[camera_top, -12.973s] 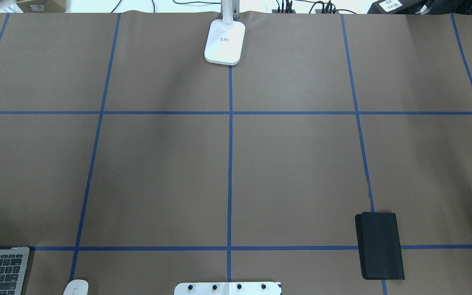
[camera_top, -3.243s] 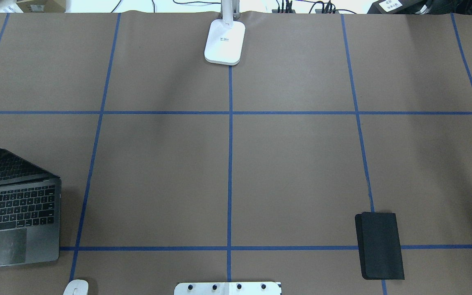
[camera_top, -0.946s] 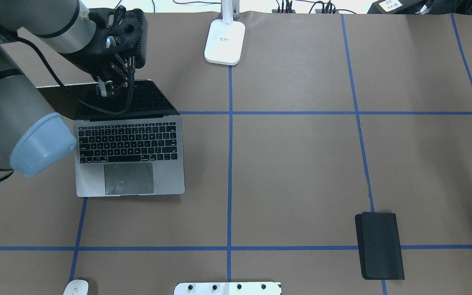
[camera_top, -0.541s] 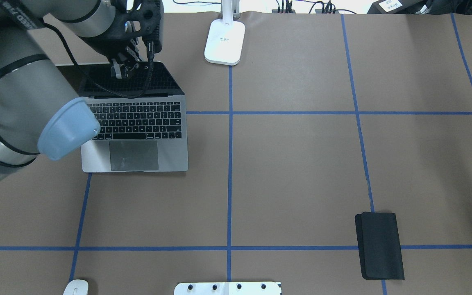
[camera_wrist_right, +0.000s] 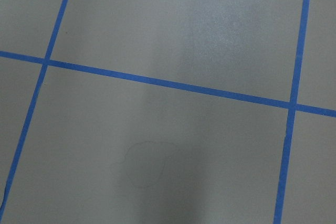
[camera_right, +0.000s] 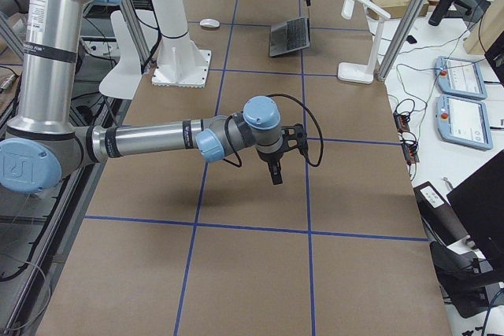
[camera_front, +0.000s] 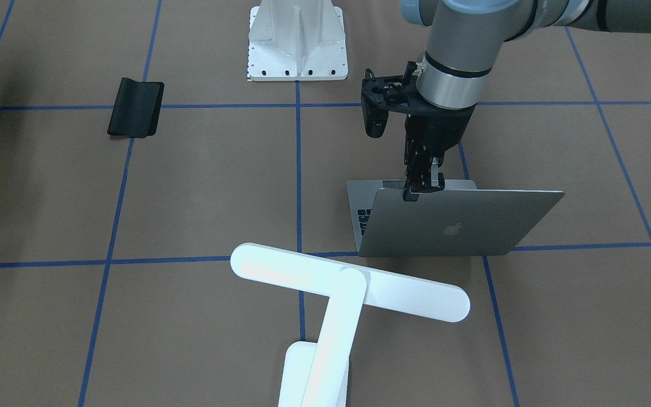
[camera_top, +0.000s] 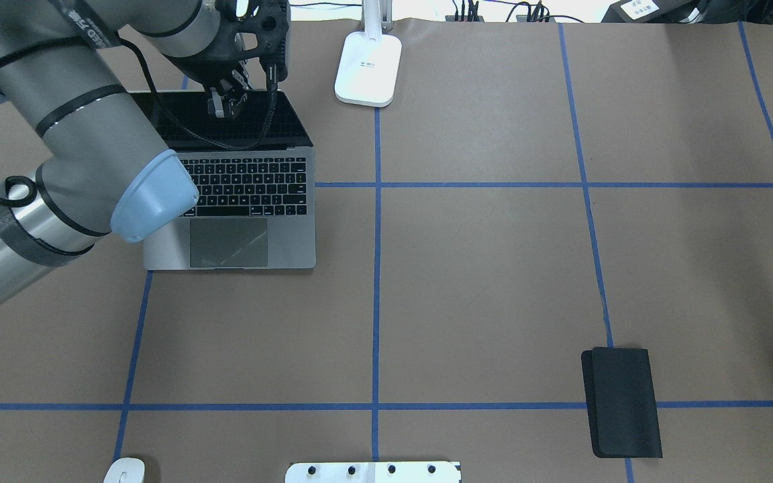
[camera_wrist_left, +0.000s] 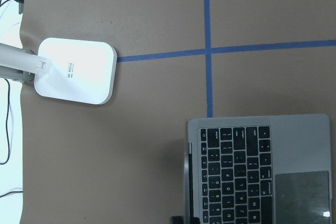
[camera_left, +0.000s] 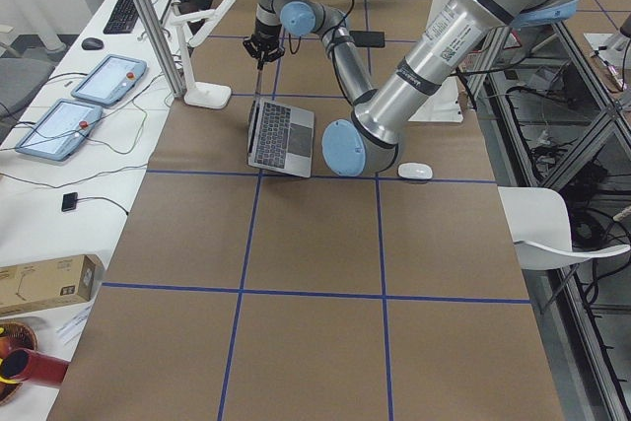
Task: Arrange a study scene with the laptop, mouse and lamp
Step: 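Adjust the laptop beside the lamp with the left gripper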
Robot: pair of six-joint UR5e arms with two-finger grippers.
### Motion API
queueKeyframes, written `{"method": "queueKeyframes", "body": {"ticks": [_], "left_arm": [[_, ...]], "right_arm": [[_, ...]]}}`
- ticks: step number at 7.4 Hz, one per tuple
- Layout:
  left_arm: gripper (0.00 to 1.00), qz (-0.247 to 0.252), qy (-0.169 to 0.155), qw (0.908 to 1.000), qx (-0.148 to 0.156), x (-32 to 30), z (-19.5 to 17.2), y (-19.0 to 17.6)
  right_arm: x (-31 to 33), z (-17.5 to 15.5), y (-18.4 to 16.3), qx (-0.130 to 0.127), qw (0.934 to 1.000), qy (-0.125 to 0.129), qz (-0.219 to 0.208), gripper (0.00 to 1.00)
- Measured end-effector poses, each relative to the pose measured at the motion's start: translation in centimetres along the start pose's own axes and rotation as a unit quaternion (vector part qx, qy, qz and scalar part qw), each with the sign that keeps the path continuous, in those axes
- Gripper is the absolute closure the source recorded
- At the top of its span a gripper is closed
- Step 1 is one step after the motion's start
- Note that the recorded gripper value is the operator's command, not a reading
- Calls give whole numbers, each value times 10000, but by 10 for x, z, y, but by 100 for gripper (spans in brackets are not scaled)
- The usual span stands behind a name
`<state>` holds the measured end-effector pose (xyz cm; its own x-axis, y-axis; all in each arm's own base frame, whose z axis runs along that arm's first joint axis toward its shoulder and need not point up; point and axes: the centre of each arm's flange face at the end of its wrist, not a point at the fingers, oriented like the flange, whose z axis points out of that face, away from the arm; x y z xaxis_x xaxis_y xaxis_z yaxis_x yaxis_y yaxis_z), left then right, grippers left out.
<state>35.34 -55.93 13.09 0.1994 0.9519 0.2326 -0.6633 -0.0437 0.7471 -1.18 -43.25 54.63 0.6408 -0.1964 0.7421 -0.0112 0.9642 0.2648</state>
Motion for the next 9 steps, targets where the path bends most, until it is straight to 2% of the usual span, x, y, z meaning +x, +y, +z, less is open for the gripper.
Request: {"method": "queueKeyframes", "body": {"ticks": [5, 9], "left_arm": [[100, 255, -168, 9995, 19, 12, 36, -28], [100, 267, -172, 9995, 27, 15, 40, -29]], "right_arm": [[3, 3, 1, -30, 10000, -3, 30, 0], [2, 2, 1, -25, 10000, -6, 24, 0]]}}
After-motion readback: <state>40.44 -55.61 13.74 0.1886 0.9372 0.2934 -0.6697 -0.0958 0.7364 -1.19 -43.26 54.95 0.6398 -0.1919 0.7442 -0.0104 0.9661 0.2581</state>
